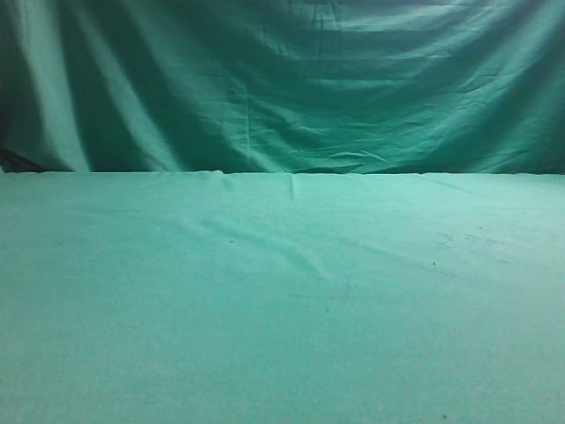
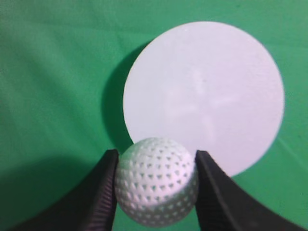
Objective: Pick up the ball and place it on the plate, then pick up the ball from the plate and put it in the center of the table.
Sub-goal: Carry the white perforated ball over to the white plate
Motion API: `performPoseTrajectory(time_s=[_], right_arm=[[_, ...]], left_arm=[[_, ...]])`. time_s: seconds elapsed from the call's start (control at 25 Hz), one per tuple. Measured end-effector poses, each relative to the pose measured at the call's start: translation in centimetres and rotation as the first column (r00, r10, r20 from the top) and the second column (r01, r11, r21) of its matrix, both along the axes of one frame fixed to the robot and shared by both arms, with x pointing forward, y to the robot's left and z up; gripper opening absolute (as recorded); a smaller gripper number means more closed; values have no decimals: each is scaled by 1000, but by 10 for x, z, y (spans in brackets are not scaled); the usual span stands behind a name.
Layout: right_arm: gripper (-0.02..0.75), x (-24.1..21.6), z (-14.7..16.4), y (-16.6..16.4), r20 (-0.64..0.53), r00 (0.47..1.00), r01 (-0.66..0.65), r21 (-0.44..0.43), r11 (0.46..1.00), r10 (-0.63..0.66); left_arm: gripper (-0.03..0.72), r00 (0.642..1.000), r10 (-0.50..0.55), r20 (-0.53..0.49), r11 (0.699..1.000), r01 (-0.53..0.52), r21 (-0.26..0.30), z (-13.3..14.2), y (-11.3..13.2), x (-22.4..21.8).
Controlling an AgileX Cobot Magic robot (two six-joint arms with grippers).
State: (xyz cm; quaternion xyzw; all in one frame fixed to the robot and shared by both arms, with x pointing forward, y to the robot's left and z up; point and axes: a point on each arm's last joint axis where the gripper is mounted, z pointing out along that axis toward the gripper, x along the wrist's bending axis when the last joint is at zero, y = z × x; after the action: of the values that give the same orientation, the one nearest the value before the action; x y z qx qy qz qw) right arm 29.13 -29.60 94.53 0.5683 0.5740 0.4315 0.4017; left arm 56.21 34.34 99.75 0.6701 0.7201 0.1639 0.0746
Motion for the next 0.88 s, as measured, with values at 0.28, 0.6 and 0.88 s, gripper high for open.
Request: performPoseTrajectory(time_s=[0.28,0.6,0.88], right_arm=[[0,0,0,0,0,1000,0,0,1000,0],[0,0,0,0,0,1000,0,0,1000,0],[0,0,0,0,0,1000,0,0,1000,0]], left_arm=[[315,1000,21,12,1000,-21,-10,-20,7,12],[315,999,31,41,999,-29,-31,-25,6,17],[559,998,46,36,995,-43,-86,-22,2,21]])
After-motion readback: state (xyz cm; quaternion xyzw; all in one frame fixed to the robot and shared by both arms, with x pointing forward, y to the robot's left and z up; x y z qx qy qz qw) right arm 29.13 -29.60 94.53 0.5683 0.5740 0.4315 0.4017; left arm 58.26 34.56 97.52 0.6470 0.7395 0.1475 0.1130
